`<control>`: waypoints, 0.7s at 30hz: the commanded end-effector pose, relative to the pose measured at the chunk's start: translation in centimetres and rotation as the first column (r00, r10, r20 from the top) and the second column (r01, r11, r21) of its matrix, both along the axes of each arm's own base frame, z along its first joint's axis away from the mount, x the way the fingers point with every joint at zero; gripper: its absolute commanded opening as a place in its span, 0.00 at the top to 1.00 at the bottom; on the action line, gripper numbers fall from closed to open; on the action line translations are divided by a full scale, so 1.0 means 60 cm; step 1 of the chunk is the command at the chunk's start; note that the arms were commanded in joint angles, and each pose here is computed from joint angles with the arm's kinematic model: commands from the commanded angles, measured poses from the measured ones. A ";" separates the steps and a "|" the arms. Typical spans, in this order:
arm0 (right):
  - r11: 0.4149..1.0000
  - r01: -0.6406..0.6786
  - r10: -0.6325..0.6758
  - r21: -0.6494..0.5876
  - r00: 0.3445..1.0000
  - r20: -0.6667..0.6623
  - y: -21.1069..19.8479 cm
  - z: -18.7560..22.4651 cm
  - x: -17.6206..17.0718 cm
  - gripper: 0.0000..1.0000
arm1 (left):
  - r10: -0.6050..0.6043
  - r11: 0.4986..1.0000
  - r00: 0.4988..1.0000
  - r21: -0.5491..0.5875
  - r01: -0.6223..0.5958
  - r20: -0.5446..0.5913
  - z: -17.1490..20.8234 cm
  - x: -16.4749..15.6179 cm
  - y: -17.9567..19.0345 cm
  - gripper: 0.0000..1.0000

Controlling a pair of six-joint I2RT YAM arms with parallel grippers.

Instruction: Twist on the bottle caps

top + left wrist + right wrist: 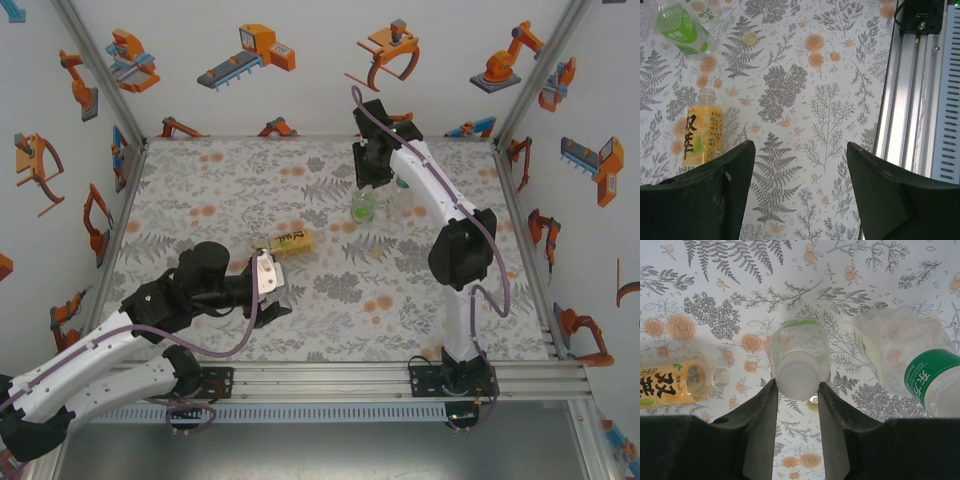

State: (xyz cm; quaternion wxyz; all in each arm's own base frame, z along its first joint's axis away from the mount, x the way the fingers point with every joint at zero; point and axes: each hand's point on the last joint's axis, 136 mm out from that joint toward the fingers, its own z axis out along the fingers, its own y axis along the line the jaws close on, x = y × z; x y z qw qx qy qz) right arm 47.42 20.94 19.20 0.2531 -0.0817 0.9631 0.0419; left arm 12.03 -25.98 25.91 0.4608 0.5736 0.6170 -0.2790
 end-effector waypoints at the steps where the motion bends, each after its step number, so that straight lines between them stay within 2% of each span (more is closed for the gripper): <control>1: 1.000 0.018 -0.018 -0.022 1.000 -0.007 -0.007 -0.006 0.004 0.59 | 0.003 1.000 1.000 -0.022 -0.003 0.000 0.006 -0.002 0.001 0.31; 8: 1.000 0.021 -0.021 -0.012 0.999 0.026 -0.007 0.027 0.009 0.50 | 0.020 1.000 1.000 0.000 -0.020 0.006 0.000 0.000 0.009 0.31; 16: 1.000 0.014 -0.014 0.002 0.998 0.059 -0.009 0.074 0.002 0.48 | 0.094 0.993 0.995 0.066 -0.097 0.045 -0.014 0.028 0.022 0.29; 21: 1.000 0.011 -0.012 0.017 0.997 0.077 -0.018 0.111 -0.020 0.48 | 0.137 0.984 0.991 0.115 -0.136 -0.002 -0.026 0.060 0.028 0.26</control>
